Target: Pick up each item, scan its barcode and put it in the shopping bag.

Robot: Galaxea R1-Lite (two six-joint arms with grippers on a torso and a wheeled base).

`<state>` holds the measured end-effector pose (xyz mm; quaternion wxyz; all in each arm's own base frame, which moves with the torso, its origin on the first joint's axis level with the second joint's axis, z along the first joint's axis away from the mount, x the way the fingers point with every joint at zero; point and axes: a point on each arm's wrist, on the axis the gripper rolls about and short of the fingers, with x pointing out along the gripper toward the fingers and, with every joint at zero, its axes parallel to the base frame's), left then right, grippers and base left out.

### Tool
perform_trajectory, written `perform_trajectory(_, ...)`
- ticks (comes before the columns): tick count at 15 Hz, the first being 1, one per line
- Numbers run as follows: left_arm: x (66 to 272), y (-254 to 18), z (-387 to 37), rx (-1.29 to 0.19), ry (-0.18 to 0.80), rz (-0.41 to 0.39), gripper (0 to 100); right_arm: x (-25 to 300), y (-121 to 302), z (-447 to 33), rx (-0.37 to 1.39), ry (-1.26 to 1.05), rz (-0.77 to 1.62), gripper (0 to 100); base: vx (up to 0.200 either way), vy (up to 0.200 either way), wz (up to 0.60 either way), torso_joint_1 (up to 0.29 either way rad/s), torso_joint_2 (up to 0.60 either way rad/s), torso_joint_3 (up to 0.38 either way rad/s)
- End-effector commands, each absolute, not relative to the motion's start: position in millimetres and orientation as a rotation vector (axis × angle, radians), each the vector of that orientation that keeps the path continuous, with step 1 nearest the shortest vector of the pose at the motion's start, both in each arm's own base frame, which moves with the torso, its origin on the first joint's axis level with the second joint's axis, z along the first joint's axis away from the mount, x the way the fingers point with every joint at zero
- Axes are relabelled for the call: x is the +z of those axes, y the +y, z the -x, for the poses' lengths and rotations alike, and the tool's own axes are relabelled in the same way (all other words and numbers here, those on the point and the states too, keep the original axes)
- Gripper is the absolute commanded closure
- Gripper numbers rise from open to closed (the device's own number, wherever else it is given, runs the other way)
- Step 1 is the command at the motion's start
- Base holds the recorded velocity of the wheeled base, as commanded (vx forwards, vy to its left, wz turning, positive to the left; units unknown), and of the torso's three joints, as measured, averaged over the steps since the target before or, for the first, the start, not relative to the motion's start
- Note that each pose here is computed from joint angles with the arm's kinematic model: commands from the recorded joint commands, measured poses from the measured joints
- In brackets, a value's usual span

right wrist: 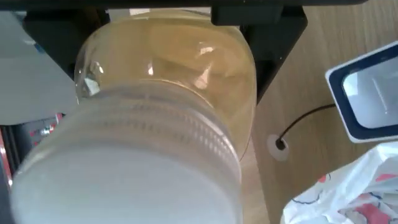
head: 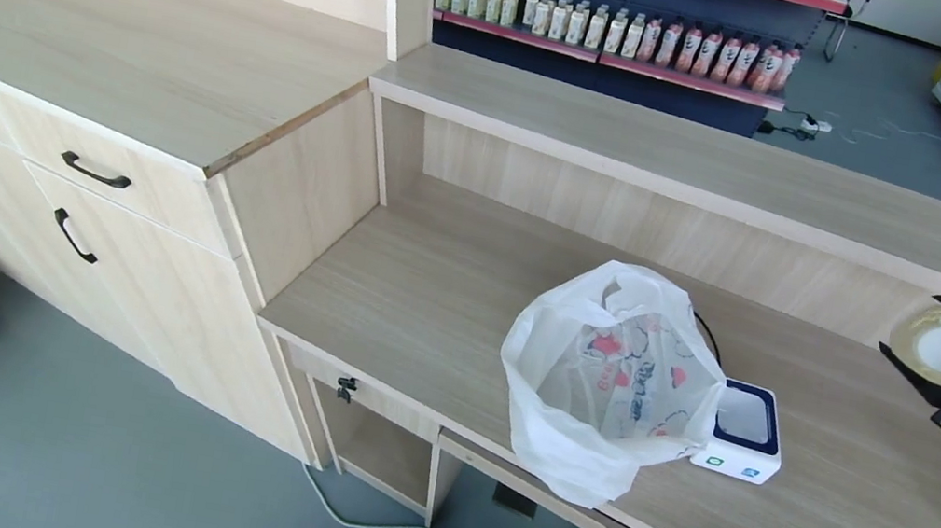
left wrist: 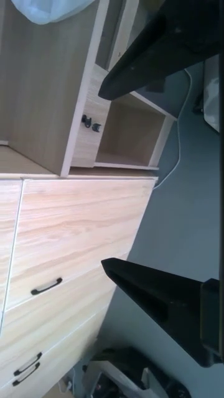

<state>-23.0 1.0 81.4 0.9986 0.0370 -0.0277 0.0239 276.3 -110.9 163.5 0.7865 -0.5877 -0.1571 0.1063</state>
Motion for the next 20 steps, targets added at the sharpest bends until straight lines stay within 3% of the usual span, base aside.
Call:
perform_trajectory(1,81,1,23,0.048,-0.057,-0.074,0,143,-101,-289,0.321,-0.334,1.229,100,0.000,0.000,0.00,0.000,0.00,0.000)
perform_trajectory(8,81,1,23,0.048,-0.057,-0.074,0,112,-85,-305,0.481,-0.368,1.261,100,0.000,0.000,0.00,0.000,0.00,0.000)
perform_trajectory(20,81,1,23,0.048,-0.057,-0.074,0,80,-78,-316,0.578,-0.339,1.217,100,0.000,0.000,0.00,0.000,0.00,0.000)
